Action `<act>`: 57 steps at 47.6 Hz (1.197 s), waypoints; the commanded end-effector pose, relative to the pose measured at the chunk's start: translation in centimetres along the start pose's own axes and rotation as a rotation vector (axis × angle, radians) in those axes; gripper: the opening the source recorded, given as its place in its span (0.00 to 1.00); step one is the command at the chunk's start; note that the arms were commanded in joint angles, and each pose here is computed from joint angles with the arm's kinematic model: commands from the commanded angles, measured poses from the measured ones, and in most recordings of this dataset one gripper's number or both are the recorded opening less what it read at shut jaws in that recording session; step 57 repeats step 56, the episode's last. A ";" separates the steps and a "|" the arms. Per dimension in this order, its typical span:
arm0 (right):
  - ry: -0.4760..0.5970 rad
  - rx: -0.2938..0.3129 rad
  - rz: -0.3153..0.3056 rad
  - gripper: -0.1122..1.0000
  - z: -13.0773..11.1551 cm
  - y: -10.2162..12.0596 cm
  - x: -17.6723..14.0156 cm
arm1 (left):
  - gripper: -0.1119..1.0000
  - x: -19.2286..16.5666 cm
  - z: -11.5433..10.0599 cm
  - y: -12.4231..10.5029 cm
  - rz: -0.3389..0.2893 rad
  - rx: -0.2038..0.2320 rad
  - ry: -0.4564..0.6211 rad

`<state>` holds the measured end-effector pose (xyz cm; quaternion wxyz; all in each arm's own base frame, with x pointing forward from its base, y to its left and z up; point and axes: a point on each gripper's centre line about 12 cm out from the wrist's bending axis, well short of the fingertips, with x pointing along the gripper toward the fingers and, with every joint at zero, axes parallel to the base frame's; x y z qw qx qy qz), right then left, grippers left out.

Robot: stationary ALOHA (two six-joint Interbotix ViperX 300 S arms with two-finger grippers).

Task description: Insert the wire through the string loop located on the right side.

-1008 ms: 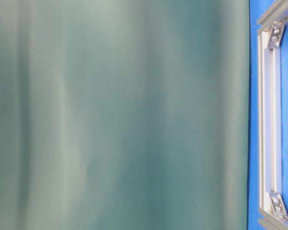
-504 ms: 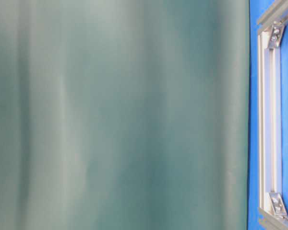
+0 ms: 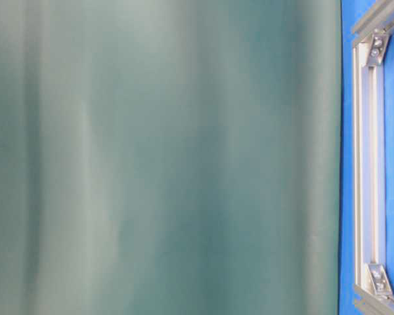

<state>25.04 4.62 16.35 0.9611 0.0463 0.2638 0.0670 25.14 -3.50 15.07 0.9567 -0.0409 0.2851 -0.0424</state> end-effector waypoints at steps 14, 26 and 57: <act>-0.090 -0.028 0.011 0.93 2.9 0.3 -2.9 | 0.85 -1.1 2.4 -0.3 -0.011 0.022 -0.067; -0.078 -0.029 0.010 0.93 2.7 0.3 -2.8 | 0.85 -1.1 2.5 -0.3 -0.010 0.022 -0.070; -0.079 -0.028 0.009 0.93 2.8 0.3 -2.8 | 0.85 -1.1 2.5 -0.2 -0.008 0.019 -0.070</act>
